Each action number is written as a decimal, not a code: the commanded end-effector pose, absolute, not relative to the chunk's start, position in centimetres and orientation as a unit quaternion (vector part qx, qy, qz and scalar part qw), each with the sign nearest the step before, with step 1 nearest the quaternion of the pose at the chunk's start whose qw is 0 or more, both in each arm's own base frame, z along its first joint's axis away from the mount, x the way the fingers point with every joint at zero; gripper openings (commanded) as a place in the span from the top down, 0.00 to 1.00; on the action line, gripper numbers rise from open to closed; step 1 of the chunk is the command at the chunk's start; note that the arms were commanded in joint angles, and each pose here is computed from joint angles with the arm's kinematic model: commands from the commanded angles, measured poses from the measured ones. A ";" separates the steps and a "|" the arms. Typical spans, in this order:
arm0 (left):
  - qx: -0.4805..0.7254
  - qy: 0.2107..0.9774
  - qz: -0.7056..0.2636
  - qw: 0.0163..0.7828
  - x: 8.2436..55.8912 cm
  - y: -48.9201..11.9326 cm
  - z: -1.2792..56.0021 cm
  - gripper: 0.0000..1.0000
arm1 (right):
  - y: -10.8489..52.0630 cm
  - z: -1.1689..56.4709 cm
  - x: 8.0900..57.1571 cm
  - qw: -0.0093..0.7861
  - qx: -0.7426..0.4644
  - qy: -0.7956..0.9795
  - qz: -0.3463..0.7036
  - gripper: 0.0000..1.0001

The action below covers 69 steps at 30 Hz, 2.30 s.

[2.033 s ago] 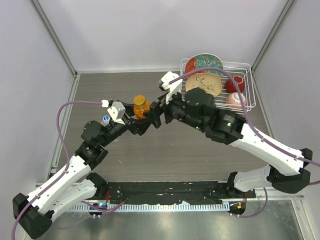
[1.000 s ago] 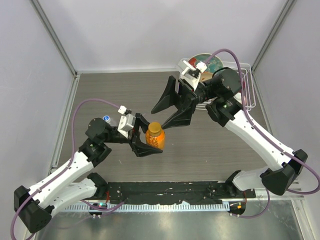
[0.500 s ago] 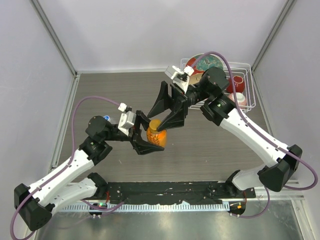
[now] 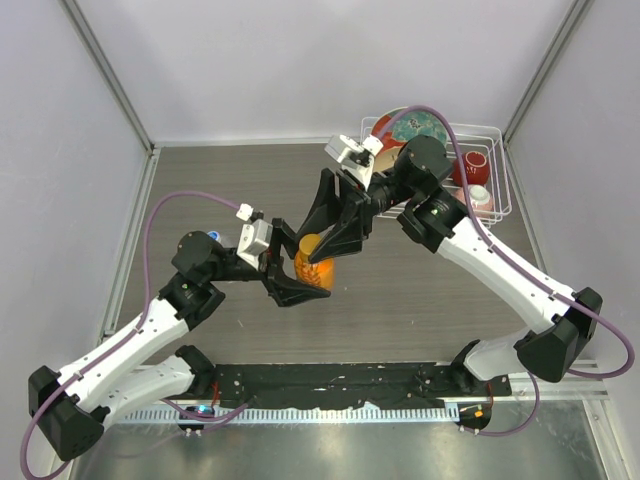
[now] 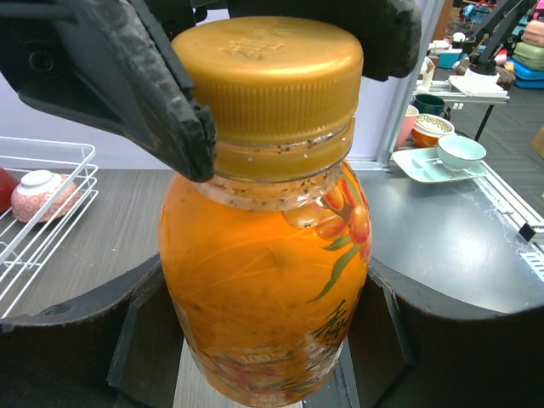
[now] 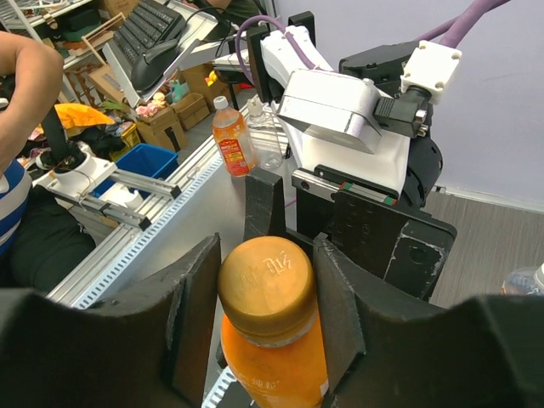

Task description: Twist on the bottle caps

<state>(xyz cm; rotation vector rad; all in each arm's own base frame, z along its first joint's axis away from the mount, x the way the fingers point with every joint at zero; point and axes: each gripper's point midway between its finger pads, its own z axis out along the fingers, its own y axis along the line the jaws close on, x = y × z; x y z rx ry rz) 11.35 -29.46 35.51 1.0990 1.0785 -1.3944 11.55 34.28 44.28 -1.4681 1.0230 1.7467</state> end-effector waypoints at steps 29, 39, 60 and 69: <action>0.293 0.474 -0.445 0.700 19.6 -25.7 40.5 1.00 | 34.4 33.5 22.6 0.435 -0.419 0.720 0.342 0.99; 0.263 0.482 -0.424 0.720 20.6 -24.7 40.7 1.00 | 32.5 33.3 26.4 0.539 -0.234 0.772 0.242 0.99; 0.209 0.505 -0.359 0.757 23.6 -22.6 40.8 1.00 | 33.3 31.4 28.1 0.577 -0.159 0.799 0.056 0.61; 0.216 0.501 -0.369 0.752 23.2 -22.8 40.6 1.00 | 34.4 39.2 25.7 0.590 -0.153 0.768 0.195 0.27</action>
